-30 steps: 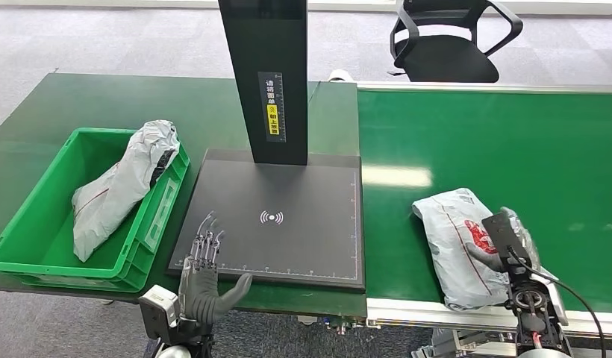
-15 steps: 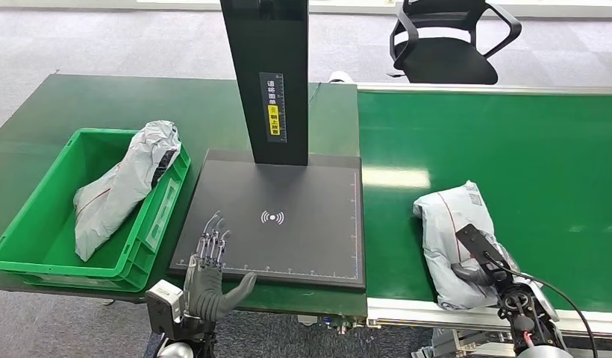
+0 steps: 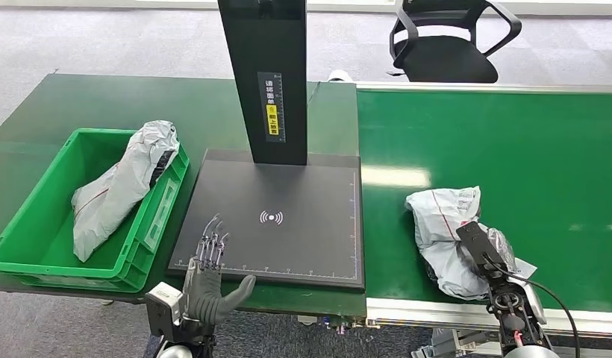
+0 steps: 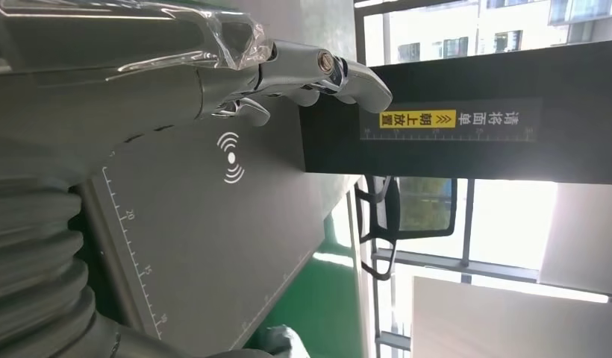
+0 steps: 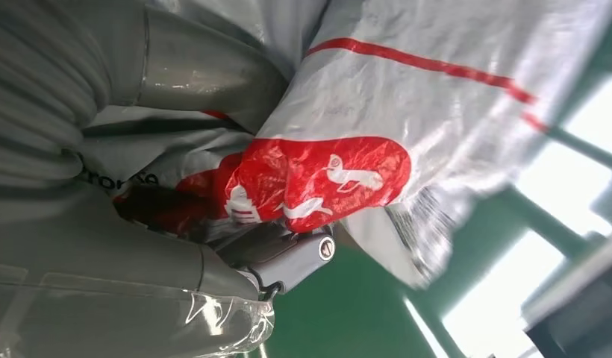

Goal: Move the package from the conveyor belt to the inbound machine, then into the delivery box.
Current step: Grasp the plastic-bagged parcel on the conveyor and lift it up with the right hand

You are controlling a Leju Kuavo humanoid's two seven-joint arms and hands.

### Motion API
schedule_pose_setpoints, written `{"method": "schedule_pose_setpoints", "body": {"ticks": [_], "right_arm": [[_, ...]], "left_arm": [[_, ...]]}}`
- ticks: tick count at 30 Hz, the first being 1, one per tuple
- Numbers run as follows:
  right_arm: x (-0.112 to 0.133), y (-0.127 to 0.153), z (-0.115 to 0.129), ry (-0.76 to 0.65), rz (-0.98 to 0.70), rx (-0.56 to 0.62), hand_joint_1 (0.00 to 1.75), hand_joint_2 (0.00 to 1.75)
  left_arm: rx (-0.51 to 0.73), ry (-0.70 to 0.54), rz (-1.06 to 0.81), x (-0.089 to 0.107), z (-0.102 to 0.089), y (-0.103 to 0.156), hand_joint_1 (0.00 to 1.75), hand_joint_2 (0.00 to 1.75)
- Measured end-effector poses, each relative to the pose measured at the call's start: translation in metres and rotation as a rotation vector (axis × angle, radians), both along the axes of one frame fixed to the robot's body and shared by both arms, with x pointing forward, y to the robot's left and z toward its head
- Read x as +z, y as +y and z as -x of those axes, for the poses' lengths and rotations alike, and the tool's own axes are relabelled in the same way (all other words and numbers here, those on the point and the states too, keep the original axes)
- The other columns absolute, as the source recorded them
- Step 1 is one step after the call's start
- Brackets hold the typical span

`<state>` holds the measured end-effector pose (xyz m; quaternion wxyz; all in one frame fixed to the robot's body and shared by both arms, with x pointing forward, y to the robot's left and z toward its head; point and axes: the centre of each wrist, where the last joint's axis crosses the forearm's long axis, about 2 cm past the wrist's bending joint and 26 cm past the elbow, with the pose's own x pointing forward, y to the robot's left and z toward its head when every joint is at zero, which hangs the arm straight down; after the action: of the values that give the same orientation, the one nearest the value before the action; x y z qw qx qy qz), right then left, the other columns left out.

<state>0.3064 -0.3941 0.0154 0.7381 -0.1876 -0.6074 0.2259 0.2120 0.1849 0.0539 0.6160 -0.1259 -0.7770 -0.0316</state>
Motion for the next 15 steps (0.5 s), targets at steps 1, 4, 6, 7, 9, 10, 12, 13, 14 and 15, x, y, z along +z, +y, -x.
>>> {"method": "schedule_pose_setpoints", "body": {"ticks": [1,4,6,7,9,10,12,13,14,15], "right_arm": [[0.002,0.003,-0.002,-0.066,-0.027,-0.015,1.75,1.75],[0.012,0.014,-0.009,-0.252,-0.143,-0.065,1.75,1.75],[0.021,0.021,-0.014,-0.357,-0.229,-0.100,1.75,1.75],[0.025,0.024,-0.015,-0.404,-0.272,-0.117,1.75,1.75],[0.033,0.032,-0.018,-0.481,-0.343,-0.143,1.75,1.75],[0.036,0.035,-0.018,-0.509,-0.372,-0.146,1.75,1.75],[0.044,0.045,-0.019,-0.556,-0.421,-0.124,1.75,1.75],[0.048,0.052,-0.020,-0.574,-0.443,-0.099,1.75,1.75],[0.053,0.060,-0.022,-0.589,-0.464,-0.065,1.75,1.75],[0.056,0.070,-0.024,-0.594,-0.486,-0.027,1.75,1.75]], "left_arm": [[0.003,0.000,-0.003,0.000,0.001,0.000,0.00,1.75],[0.012,-0.002,-0.012,0.000,0.002,0.000,0.00,1.75],[0.019,-0.004,-0.017,0.001,0.002,0.001,0.00,1.75],[0.023,-0.004,-0.018,0.001,0.002,0.001,0.00,1.75],[0.027,-0.005,-0.019,0.001,0.002,0.000,0.00,1.75],[0.029,-0.005,-0.020,0.001,0.002,0.000,0.00,1.75],[0.032,-0.006,-0.021,0.001,0.002,0.000,0.00,1.75],[0.033,-0.006,-0.021,0.001,0.002,0.000,0.00,1.75],[0.033,-0.008,-0.021,0.001,0.001,0.000,0.00,1.75],[0.032,-0.010,-0.021,0.002,0.001,-0.001,0.00,1.75]]}}
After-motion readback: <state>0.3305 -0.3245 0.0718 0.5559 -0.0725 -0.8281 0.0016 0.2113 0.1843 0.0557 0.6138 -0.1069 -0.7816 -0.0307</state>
